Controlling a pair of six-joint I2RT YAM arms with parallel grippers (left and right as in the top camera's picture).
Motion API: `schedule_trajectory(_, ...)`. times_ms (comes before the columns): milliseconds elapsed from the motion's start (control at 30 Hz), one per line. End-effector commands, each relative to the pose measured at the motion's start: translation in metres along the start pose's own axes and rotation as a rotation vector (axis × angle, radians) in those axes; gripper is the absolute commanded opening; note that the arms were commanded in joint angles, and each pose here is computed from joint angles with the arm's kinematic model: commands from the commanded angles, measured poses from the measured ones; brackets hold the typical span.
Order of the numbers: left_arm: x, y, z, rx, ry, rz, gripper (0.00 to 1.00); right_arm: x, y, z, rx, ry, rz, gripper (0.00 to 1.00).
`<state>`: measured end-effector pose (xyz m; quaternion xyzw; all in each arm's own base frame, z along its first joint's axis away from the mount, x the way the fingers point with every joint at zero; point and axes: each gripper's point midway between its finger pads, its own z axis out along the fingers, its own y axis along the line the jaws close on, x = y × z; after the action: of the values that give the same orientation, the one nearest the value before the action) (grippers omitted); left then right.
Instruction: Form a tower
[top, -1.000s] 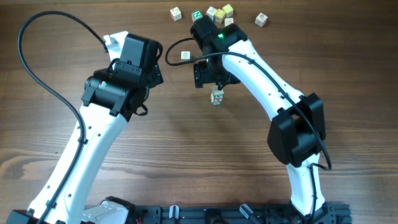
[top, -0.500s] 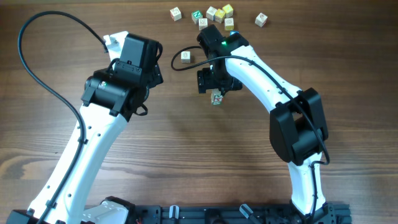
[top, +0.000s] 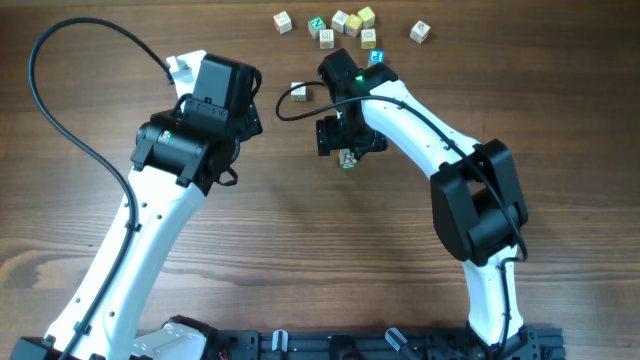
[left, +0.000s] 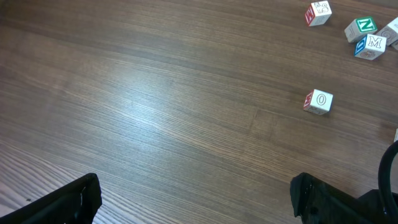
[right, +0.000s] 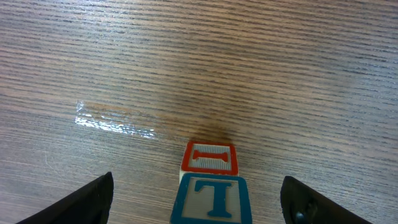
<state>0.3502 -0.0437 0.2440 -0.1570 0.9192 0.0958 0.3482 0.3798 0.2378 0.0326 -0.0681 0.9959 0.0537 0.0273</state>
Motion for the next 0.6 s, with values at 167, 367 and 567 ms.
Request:
schedule_trajectory(167,-0.0021,0.0019,-0.0010,-0.001,-0.007,0.004,1.00,0.0057,0.0008,0.0096,-0.005,0.030,0.019,0.86)
schedule_trajectory(367,-0.0022,0.0020,-0.0010,-0.002,-0.007,0.004,1.00,0.0053,0.0021,0.0110,-0.006,0.027,0.019,0.85)
schedule_trajectory(567,-0.0022,0.0020,-0.0010,-0.002,-0.007,0.004,1.00,0.0075,0.0013,0.0149,-0.001,0.040,0.021,0.85)
